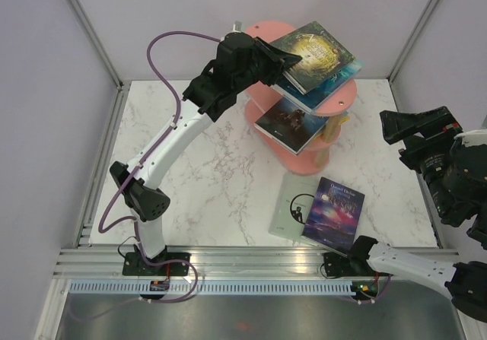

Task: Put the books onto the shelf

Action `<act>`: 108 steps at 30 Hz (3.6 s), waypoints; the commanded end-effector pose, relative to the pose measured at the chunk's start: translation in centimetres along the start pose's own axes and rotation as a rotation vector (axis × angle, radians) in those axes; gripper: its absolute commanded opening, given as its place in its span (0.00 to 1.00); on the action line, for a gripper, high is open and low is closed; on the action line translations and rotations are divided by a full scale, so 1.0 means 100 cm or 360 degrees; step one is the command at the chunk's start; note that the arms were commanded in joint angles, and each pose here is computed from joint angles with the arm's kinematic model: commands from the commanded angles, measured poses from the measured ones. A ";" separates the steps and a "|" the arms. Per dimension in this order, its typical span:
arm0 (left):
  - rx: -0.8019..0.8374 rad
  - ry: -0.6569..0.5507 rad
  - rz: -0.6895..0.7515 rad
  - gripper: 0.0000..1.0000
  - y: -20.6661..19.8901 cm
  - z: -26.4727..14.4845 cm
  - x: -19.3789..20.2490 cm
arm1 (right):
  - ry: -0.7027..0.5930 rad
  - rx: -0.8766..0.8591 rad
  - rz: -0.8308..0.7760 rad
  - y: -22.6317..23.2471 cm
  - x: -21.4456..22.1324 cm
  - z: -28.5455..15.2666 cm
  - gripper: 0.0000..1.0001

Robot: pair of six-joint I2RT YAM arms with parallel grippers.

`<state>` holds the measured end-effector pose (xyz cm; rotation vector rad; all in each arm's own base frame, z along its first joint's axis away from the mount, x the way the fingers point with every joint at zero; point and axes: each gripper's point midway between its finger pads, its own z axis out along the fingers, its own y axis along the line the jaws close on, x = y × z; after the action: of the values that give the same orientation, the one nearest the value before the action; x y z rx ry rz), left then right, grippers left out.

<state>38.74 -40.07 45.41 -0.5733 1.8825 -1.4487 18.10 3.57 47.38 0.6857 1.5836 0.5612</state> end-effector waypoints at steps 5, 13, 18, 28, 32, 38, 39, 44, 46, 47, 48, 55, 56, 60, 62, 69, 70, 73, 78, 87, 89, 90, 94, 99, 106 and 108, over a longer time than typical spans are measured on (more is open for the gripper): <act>0.0028 -0.0142 0.0082 0.03 -0.012 0.003 -0.011 | -0.0011 0.0075 -0.0071 -0.014 0.003 0.001 0.98; -0.0022 -0.0067 0.0218 0.54 -0.002 -0.002 -0.003 | -0.0016 0.0097 -0.0091 -0.018 0.006 0.003 0.98; -0.0097 -0.0087 0.0392 0.77 0.002 -0.027 -0.013 | -0.0004 0.0106 -0.0086 -0.019 0.011 0.005 0.98; -0.0185 -0.0241 0.0681 0.78 -0.009 -0.109 -0.048 | 0.0056 0.0148 -0.0123 -0.023 0.033 0.013 0.98; -0.0195 -0.0369 0.0766 0.80 -0.017 -0.158 -0.065 | 0.0060 0.0172 -0.0145 -0.027 0.039 0.016 0.98; -0.0208 -0.0258 0.0885 1.00 0.011 -0.203 -0.050 | 0.0281 0.0317 -0.0306 -0.046 0.101 0.033 0.98; -0.0186 -0.0234 0.0882 1.00 0.014 -0.218 -0.045 | 0.0364 0.0338 -0.0333 -0.050 0.118 0.034 0.98; -0.0319 0.0123 0.0747 1.00 0.110 -0.218 0.012 | 0.0748 0.0574 -0.0517 -0.090 0.207 0.046 0.98; -0.0356 0.0180 0.0709 1.00 0.139 -0.226 0.024 | 0.0884 0.0679 -0.0558 -0.112 0.228 0.048 0.98; -0.0353 0.0217 0.0689 1.00 0.145 -0.228 0.030 | 0.0918 0.0701 -0.0548 -0.119 0.232 0.049 0.98; -0.0387 0.0252 0.0685 1.00 0.160 -0.229 0.036 | 0.0937 0.0790 -0.0529 -0.138 0.236 0.053 0.98; -0.0390 0.0308 0.0644 1.00 0.181 -0.246 0.048 | 0.1114 0.1036 -0.0249 -0.209 0.238 0.050 0.79; -0.0384 0.0309 0.0635 1.00 0.182 -0.248 0.049 | 0.1151 0.1055 -0.0202 -0.215 0.240 0.048 0.78; -0.0397 0.0373 0.0599 1.00 0.193 -0.250 0.058 | 0.1143 0.1291 0.0062 -0.266 0.238 0.048 0.72; -0.0382 0.0410 0.0581 1.00 0.193 -0.252 0.063 | 0.1106 0.1338 0.0138 -0.279 0.236 0.055 0.71; -0.0355 0.0479 0.0578 1.00 0.206 -0.267 0.074 | 0.0857 0.1613 0.0173 -0.323 0.189 0.075 0.74; -0.0345 0.0510 0.0572 1.00 0.205 -0.268 0.078 | 0.0865 0.1666 0.0162 -0.332 0.188 0.077 0.75; -0.0335 0.0537 0.0564 1.00 0.204 -0.269 0.081 | 0.0922 0.1734 0.0248 -0.355 0.194 0.082 0.77; -0.0316 0.0521 0.0555 1.00 0.200 -0.272 0.079 | 0.1069 0.1834 0.0333 -0.397 0.219 0.079 0.83; -0.0391 0.0468 0.0497 1.00 0.222 -0.283 0.078 | 0.1310 0.1808 0.0355 -0.402 0.284 0.061 0.87; -0.0413 0.0458 0.0484 1.00 0.227 -0.283 0.078 | 0.1298 0.1772 0.0343 -0.396 0.297 0.063 0.87; -0.0431 0.0467 0.0486 1.00 0.231 -0.282 0.079 | 0.1398 0.1702 0.0338 -0.384 0.318 0.056 0.88; -0.0497 0.0470 0.0508 1.00 0.241 -0.274 0.078 | 0.1456 0.1479 0.0432 -0.345 0.366 0.061 0.88; -0.0600 0.0565 0.0503 1.00 0.262 -0.261 0.088 | 0.1564 0.1309 0.0511 -0.291 0.415 0.055 0.89; -0.0649 0.0683 0.0455 1.00 0.288 -0.248 0.105 | 0.1653 0.1053 0.0658 -0.215 0.450 0.061 0.91; -0.0669 0.0711 0.0446 1.00 0.294 -0.246 0.108 | 0.1685 0.1008 0.0709 -0.198 0.459 0.058 0.91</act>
<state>14.80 -22.08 17.18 -0.1774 2.5689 -0.9723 22.40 21.07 3.17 1.1532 2.5816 0.8773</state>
